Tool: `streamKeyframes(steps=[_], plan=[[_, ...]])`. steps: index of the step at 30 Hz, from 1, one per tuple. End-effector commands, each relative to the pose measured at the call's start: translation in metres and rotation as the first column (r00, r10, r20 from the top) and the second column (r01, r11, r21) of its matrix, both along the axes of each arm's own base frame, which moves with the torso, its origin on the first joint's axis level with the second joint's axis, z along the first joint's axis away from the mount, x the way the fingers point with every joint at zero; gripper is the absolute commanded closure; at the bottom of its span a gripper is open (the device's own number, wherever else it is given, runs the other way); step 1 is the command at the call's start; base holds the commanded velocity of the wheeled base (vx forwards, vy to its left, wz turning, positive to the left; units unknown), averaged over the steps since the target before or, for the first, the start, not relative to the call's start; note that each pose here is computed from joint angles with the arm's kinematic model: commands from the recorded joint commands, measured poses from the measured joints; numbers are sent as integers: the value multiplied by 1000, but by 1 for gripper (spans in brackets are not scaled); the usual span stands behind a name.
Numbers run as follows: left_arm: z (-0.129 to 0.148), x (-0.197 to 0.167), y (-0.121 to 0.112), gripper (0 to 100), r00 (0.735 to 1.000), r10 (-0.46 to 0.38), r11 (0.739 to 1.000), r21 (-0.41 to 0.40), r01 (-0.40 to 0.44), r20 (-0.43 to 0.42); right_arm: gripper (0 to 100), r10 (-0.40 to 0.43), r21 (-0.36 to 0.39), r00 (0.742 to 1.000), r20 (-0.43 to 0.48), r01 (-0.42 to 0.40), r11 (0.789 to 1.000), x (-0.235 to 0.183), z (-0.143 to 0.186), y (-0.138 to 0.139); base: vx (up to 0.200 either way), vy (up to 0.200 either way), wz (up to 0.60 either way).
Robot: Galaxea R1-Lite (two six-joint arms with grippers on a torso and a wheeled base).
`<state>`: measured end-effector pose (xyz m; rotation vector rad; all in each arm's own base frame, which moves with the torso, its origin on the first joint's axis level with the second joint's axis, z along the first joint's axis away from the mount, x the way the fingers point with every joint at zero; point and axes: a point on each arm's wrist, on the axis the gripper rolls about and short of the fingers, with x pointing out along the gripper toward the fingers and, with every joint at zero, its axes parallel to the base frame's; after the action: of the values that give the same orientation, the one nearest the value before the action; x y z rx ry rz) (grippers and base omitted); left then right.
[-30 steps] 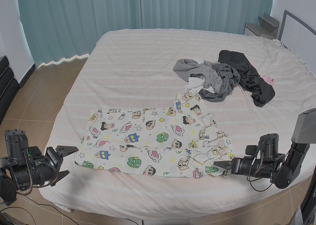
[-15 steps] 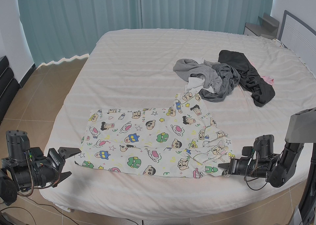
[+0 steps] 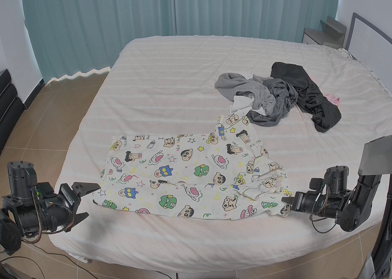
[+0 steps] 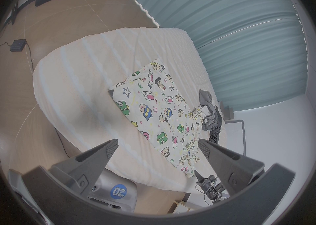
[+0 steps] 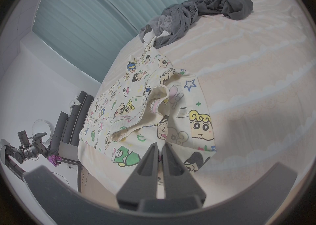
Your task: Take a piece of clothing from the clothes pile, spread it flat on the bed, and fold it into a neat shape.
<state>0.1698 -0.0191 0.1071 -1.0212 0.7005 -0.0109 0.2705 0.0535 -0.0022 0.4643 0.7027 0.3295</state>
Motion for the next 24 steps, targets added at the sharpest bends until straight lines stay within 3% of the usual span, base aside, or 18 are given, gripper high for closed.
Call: streamKeyframes(steps=[1, 10, 11, 21, 24], plan=[[-1, 0, 0, 0, 1000, -1, 1000, 0, 1, -4, 100, -9, 0, 1000, 4, 9, 1000, 0, -1, -3, 0, 0, 0], [-1, 1, 0, 0, 1000, -1, 1000, 0, 1, -4, 100, 2, -26, 1000, -15, -2, 1000, -3, -8, -3, 0, 0, 0], [-1, 1, 0, 0, 1000, -1, 1000, 0, 1, -4, 0, 2, -28, 1000, -10, -2, 1000, -3, -8, -3, 0, 0, 0], [0, 1, 0, 0, 1000, -1, 1000, 0, 1, -1, 0, -57, 16, 981, 185, 55, 998, 0, 40, -6, 0, 0, 0], [0, 1, 0, 0, 1000, -2, 1000, 0, 2, -2, 0, -28, 96, 973, 227, 7, 995, -10, 64, 21, 0, 0, 0]])
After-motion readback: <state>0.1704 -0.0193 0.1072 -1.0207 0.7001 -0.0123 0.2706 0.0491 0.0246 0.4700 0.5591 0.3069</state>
